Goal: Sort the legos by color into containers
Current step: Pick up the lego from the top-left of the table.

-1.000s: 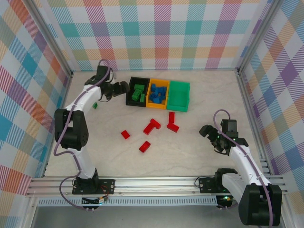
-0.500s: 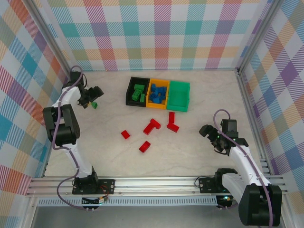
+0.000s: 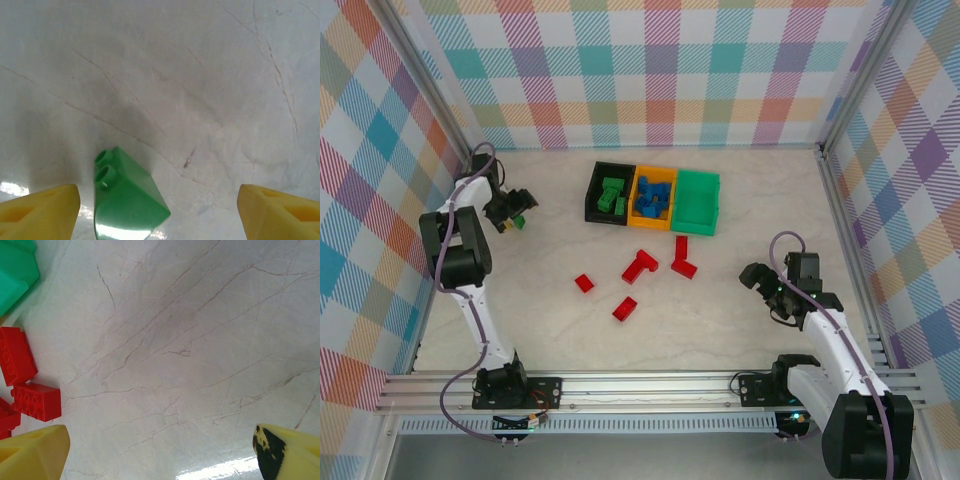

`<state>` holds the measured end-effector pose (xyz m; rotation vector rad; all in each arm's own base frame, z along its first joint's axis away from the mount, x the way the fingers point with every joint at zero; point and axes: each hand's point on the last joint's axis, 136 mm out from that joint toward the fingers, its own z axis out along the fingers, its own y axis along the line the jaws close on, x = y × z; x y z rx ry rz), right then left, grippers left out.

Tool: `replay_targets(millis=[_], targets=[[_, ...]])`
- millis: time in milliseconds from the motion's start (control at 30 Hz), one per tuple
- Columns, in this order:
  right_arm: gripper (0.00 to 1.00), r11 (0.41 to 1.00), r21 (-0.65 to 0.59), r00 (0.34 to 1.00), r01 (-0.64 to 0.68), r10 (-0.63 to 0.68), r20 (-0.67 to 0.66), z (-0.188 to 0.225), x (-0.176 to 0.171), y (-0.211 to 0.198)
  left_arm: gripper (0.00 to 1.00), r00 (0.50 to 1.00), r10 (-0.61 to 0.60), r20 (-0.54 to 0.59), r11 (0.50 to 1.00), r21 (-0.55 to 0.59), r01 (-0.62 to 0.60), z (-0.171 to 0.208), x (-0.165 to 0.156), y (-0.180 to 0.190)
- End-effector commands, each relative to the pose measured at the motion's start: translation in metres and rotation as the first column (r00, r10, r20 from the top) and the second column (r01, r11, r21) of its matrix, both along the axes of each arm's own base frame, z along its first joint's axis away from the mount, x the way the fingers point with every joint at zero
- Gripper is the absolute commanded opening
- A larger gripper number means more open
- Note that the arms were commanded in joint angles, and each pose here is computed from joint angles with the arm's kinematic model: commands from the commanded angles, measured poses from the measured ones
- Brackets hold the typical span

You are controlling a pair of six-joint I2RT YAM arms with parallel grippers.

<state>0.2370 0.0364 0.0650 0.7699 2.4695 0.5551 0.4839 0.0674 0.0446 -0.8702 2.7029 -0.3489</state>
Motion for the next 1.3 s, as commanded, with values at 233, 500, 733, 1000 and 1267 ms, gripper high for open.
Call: replay_targets(millis=[233,500,733,1000,1267], targets=[[0.94,1.0,0.003,1.0,-0.01,0.01,0.03,0.003,-0.001,0.0,0.69,0.997,-0.023,-0.075,0.999,0.047,0.026,-0.004,-0.004,0.012],[0.94,1.0,0.004,0.999,-0.012,0.012,0.032,0.003,0.0,0.001,0.62,0.995,-0.04,-0.091,0.998,0.038,0.044,-0.014,-0.011,0.009],[0.94,1.0,0.003,0.999,-0.011,0.011,0.035,0.004,0.0,0.001,0.56,0.992,-0.055,-0.115,0.996,0.06,0.063,-0.022,-0.015,0.012],[0.94,1.0,0.002,0.999,-0.01,0.01,0.036,0.003,-0.001,0.0,0.43,0.992,-0.069,-0.109,0.995,0.066,0.076,-0.027,-0.018,0.008],[0.94,1.0,0.001,0.999,-0.007,0.007,0.038,0.004,-0.001,0.0,0.38,0.992,-0.117,-0.056,0.989,0.09,0.121,-0.01,-0.015,-0.01]])
